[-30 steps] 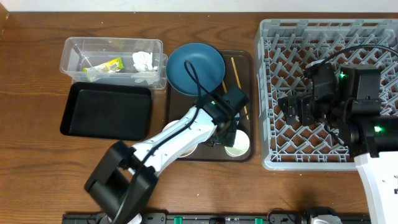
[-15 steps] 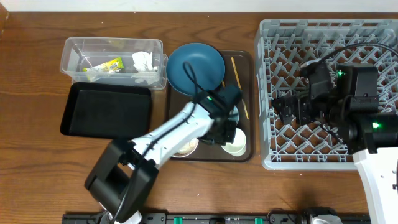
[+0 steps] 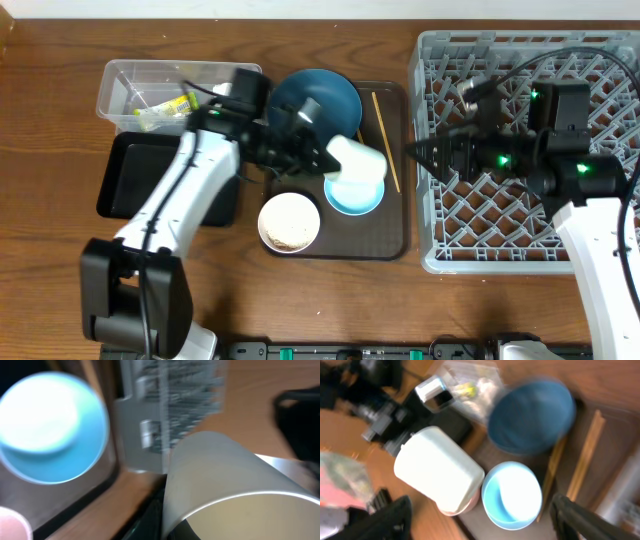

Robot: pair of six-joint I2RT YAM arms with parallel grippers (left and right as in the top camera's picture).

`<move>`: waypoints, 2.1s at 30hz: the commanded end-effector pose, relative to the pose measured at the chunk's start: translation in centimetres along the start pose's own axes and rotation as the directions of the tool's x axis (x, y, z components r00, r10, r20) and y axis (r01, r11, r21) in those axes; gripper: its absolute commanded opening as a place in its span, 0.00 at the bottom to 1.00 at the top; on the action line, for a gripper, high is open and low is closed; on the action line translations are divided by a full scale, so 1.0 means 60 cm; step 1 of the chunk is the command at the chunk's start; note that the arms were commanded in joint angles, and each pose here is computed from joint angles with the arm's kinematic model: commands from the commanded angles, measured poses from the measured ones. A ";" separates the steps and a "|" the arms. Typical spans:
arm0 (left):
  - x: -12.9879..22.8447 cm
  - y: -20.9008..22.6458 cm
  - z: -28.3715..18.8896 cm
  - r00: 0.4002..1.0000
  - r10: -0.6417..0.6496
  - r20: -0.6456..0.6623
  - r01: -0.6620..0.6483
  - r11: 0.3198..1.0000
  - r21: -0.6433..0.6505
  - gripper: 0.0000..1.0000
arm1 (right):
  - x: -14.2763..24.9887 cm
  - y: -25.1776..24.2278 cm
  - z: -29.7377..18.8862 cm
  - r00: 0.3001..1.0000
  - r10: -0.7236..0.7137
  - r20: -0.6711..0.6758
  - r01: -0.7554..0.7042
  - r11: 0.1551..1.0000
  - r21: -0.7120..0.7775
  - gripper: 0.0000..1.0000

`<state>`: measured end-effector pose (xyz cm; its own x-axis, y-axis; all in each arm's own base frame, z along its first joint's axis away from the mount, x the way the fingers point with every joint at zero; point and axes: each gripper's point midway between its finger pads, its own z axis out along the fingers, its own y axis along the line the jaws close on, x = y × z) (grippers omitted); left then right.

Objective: Sort waste into correct bins and load items into the dishwasher rack
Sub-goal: 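Lift the white cup and hand it to the right gripper, then carry the white cup with right gripper and place it in the rack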

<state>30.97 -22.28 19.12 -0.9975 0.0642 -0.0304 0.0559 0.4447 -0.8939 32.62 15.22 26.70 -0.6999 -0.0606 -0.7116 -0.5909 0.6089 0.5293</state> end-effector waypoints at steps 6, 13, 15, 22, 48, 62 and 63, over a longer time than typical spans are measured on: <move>-0.003 -0.094 -0.066 0.995 0.104 0.013 -0.102 0.931 0.351 0.06 | 0.003 0.075 0.023 0.992 -0.084 0.093 0.116 0.893 -0.435 0.80; 0.000 -0.107 -0.071 0.993 0.121 0.006 -0.114 0.910 0.398 0.06 | 0.009 0.090 0.038 0.984 -0.133 0.115 0.171 0.871 -0.461 0.89; 0.000 -0.107 -0.071 0.993 0.121 0.006 -0.114 0.910 0.398 0.06 | 0.008 0.104 0.044 0.978 -0.166 0.127 0.207 0.855 -0.475 0.91; 0.002 -0.109 -0.068 0.992 0.124 -0.001 -0.114 0.910 0.399 0.06 | 0.006 0.136 0.060 0.966 -0.216 0.144 0.259 0.823 -0.506 0.91; 0.017 -0.120 -0.047 0.989 0.144 -0.039 -0.116 0.907 0.405 0.06 | 0.017 0.160 0.097 0.962 -0.242 0.127 0.272 0.807 -0.524 0.80; 0.017 -0.120 -0.047 0.989 0.145 -0.039 -0.117 0.907 0.405 0.06 | 0.010 0.161 0.100 0.960 -0.241 0.142 0.279 0.784 -0.555 0.72; 0.017 -0.120 -0.047 0.989 0.145 -0.039 -0.117 0.907 0.405 0.06 | 0.007 0.162 0.100 0.958 -0.244 0.149 0.285 0.782 -0.555 0.73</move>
<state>29.75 -22.81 25.66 -0.9828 0.1563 -0.0980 0.1083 0.0584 -0.9924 29.28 25.64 28.60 -0.4501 -0.0888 -0.8885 -0.8929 0.0406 0.4483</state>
